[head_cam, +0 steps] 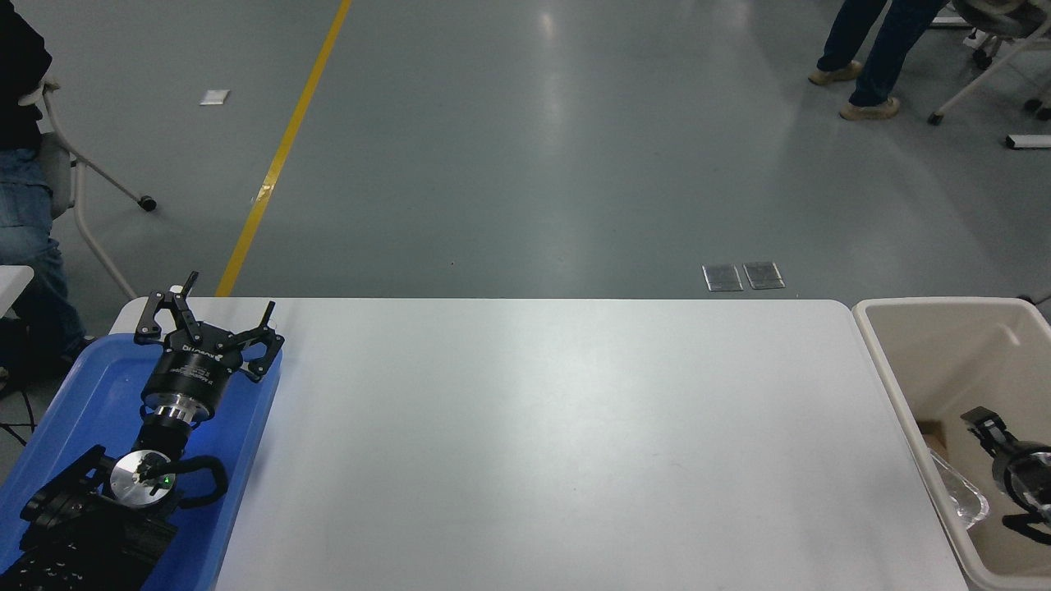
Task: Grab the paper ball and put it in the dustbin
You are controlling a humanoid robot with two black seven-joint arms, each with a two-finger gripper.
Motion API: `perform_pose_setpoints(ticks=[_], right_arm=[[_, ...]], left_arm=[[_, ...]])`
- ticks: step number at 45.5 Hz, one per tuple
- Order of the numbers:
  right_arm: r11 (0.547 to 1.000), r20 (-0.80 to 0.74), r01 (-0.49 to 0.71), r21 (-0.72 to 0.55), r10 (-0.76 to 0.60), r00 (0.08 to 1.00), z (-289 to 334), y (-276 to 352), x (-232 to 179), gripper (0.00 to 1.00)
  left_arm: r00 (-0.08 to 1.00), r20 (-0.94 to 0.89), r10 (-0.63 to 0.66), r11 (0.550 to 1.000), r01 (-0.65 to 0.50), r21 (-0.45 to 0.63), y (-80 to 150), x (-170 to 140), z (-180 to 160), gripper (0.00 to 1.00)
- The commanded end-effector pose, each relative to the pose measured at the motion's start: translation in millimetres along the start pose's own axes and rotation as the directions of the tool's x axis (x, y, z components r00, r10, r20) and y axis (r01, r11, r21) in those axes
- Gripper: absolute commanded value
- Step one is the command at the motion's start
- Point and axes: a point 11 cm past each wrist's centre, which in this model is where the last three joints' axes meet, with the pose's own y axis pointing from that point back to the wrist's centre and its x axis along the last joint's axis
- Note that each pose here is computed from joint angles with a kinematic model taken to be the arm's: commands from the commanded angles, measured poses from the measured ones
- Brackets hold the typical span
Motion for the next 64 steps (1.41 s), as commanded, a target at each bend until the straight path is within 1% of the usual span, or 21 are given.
perform_pose_setpoints(ticks=[1,6,10,15,19,22,25,29,34,38,43,49,53,55,58,64], right_arm=[[0.989,-0.004,0.09,0.121,-0.09,0.996,-60,14,21,1.0],[0.971,-0.057,0.183,0.156,-0.176,0.983,-91,21,11,1.0],[0.94,-0.112,0.295,0.173,-0.279,0.954,-115,40,2,1.0],[0.869,-0.248,0.461,0.178,-0.414,0.876,-142,79,-29,1.0],[0.813,-0.401,0.559,0.164,-0.463,0.791,-168,115,-56,1.0],[0.797,-0.473,0.585,0.148,-0.463,0.75,-182,136,-61,1.0],[0.795,-0.536,0.595,0.118,-0.454,0.712,-189,155,-61,1.0],[0.786,-0.596,0.613,0.075,-0.457,0.66,-191,183,-62,1.0],[0.76,-0.658,0.648,0.039,-0.469,0.589,-196,223,-69,1.0],[0.756,-0.697,0.653,-0.033,-0.486,0.528,-192,249,-64,1.0],[0.765,-0.726,0.628,-0.143,-0.512,0.458,-183,280,-50,1.0],[0.789,-0.763,0.567,-0.234,-0.511,0.396,-181,318,-42,1.0],[0.829,-0.786,0.492,-0.266,-0.482,0.387,-188,334,-29,1.0],[0.836,-0.79,0.466,-0.29,-0.484,0.376,-188,340,-25,1.0],[0.84,-0.785,0.445,-0.31,-0.491,0.379,-190,343,-24,1.0],[0.835,-0.766,0.456,-0.308,-0.502,0.402,-191,345,-26,1.0]], left_arm=[[1.0,0.0,-0.002,1.0,0.002,0.0,0,-1,0,0.99],[1.0,0.0,0.0,1.0,0.0,0.0,0,0,0,0.99],[1.0,0.0,0.0,1.0,0.0,0.0,0,0,0,0.99],[1.0,0.0,0.0,1.0,0.0,0.0,0,0,0,0.99],[1.0,0.0,-0.002,1.0,0.002,0.001,0,-1,0,0.99],[1.0,0.0,-0.002,1.0,0.002,0.001,0,-1,0,0.99],[1.0,0.001,0.0,1.0,0.0,0.001,0,0,0,0.99],[1.0,0.001,0.0,1.0,0.0,0.001,0,0,0,0.99],[1.0,0.001,0.0,1.0,0.0,0.001,0,0,0,0.99],[1.0,0.001,0.0,1.0,0.0,0.001,0,0,0,0.99],[1.0,0.001,0.0,1.0,0.0,0.001,0,0,0,0.99],[1.0,0.0,0.001,1.0,-0.001,0.0,0,0,0,0.99],[1.0,0.001,0.001,1.0,-0.001,0.0,1,1,1,0.99],[1.0,0.001,0.001,1.0,-0.001,0.002,1,0,0,0.99],[1.0,0.001,0.001,1.0,-0.001,0.002,1,0,0,0.99],[1.0,0.001,0.001,1.0,-0.001,0.0,1,1,1,0.99]])
